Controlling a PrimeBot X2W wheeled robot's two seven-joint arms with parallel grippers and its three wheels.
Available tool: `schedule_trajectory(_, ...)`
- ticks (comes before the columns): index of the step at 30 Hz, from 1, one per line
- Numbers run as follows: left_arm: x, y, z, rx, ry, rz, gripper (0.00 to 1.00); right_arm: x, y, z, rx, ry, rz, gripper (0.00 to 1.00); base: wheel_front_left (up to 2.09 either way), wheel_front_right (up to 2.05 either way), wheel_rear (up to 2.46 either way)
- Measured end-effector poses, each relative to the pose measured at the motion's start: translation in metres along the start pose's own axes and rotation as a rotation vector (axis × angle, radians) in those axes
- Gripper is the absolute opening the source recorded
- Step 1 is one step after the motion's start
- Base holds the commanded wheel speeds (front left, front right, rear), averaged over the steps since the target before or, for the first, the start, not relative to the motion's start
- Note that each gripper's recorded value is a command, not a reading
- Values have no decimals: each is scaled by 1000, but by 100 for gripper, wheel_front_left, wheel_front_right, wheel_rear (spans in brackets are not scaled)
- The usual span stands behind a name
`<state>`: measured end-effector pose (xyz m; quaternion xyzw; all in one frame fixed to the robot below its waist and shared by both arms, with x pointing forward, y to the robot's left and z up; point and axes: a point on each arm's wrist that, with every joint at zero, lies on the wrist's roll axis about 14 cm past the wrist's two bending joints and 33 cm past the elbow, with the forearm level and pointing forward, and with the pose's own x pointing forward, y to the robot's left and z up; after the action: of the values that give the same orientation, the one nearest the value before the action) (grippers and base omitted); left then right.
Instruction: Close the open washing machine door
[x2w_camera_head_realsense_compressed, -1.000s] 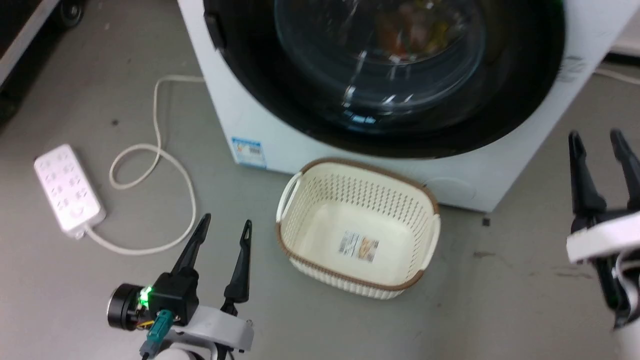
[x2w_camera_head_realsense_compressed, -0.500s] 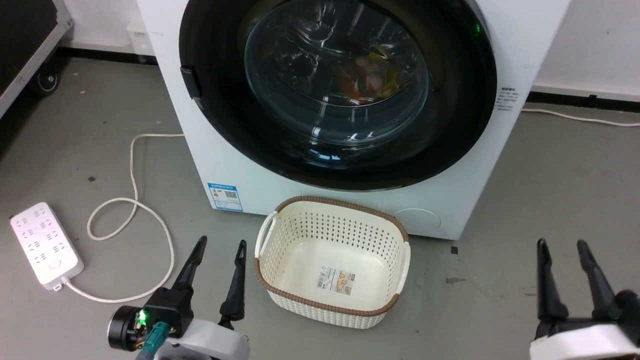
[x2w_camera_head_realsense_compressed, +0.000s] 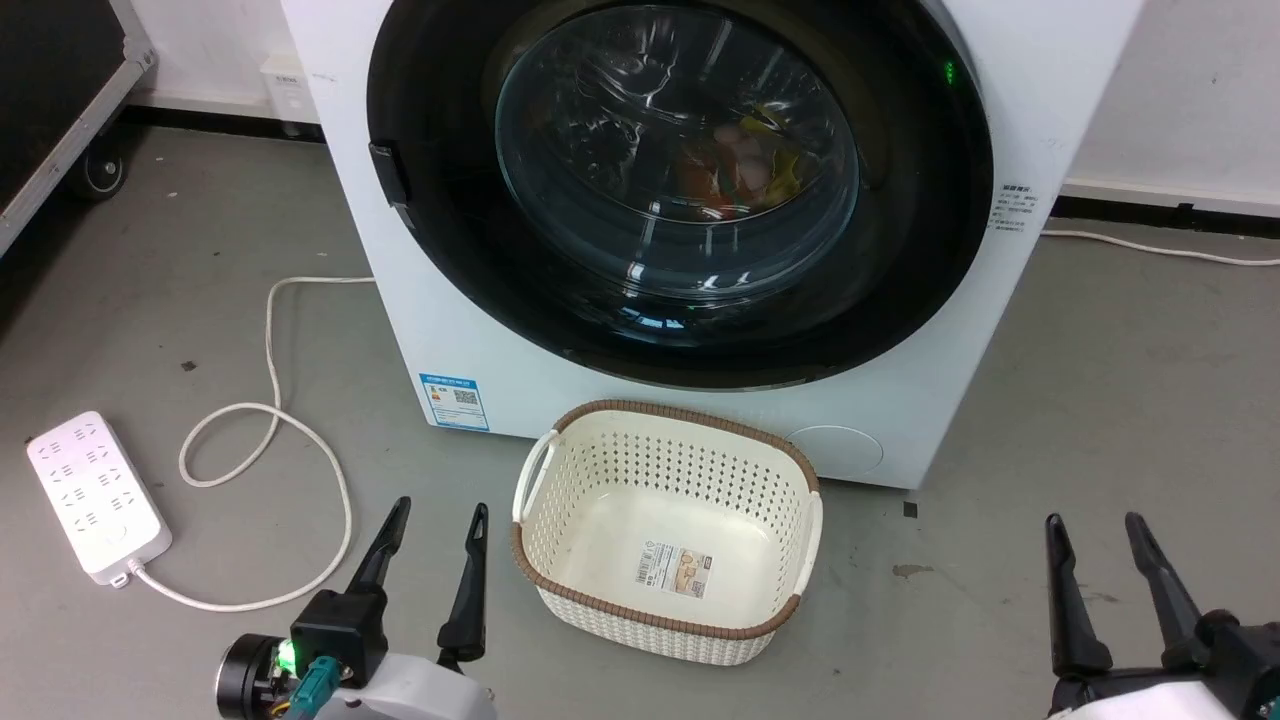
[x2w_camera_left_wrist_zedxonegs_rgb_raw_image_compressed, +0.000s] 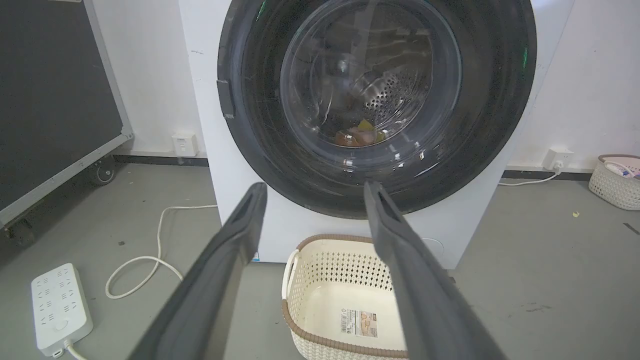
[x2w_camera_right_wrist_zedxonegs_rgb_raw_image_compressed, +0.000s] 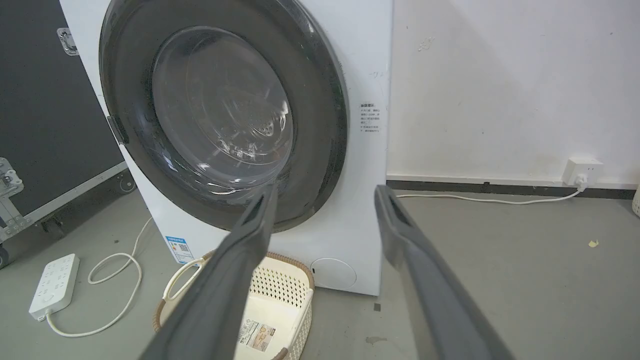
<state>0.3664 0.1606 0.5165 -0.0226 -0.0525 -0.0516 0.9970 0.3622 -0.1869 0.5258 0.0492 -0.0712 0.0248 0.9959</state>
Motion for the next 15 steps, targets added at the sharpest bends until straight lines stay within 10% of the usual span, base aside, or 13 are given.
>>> schedule_trajectory(5,0,-1,-2,-7,5,-4,100,-1,1,-3,2,7,1,100,0,0,0)
schedule_trajectory(6,0,-2,-2,-8,7,-4,0,-1,1,-3,1,7,2,0,0,0,0)
schedule_trajectory(15,1,-2,-2,-8,11,-5,0,-2,1,-4,-2,16,3,0,0,0,0)
